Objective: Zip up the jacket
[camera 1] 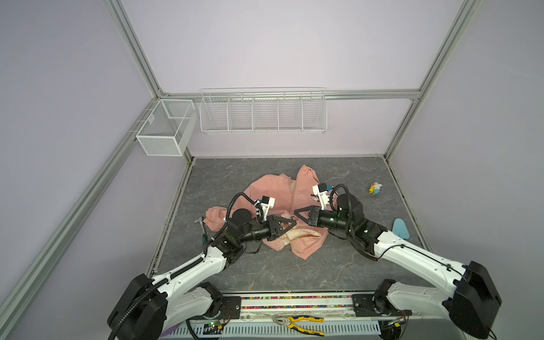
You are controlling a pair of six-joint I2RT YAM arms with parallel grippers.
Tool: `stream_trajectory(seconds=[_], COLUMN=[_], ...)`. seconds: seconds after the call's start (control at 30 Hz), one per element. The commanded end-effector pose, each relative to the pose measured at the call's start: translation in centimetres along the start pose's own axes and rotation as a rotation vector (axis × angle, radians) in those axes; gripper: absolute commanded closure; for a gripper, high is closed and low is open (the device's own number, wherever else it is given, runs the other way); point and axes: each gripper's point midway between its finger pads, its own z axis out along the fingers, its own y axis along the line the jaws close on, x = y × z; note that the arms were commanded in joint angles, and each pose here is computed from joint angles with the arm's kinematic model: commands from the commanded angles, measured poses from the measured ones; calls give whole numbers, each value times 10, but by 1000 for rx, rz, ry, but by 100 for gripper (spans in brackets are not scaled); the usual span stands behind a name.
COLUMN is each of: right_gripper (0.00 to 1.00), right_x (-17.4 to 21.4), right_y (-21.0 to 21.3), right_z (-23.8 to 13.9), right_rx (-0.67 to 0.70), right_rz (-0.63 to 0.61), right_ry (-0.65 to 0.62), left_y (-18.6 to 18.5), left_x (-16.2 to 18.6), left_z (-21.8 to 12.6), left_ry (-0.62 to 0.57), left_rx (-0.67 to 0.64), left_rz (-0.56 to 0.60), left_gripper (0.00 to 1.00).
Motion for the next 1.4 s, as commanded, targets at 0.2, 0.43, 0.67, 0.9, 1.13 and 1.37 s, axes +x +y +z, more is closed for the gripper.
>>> stream_trajectory(seconds=[0.2,0.43,0.67,0.9,1.13,1.37], right_gripper=[94,94,94,94,94,94], right_x=[-7,-3,-2,5,8,2], right_y=[11,11,7,1,-24,-44], right_z=[4,9,11,16,14,6], right_rx=[-4,-5,13,46,207,292], right_rz=[-41,-38,-37,-74,-199,-262], right_ry=[-39,-29,-36,-49,-110,-178], left_y=[-10,-2,7,24,25,27], left_x=[-6,-6,1,12,16,19], left_z=[-5,-6,-7,-12,-16,-18], left_ry=[-49,-62,-42,-27,-24,-23], left_rx=[38,22,4,-19,-21,-24], left_rz=[12,-7,-16,-35,-11,-14], left_gripper=[73,68,80,100,100,100])
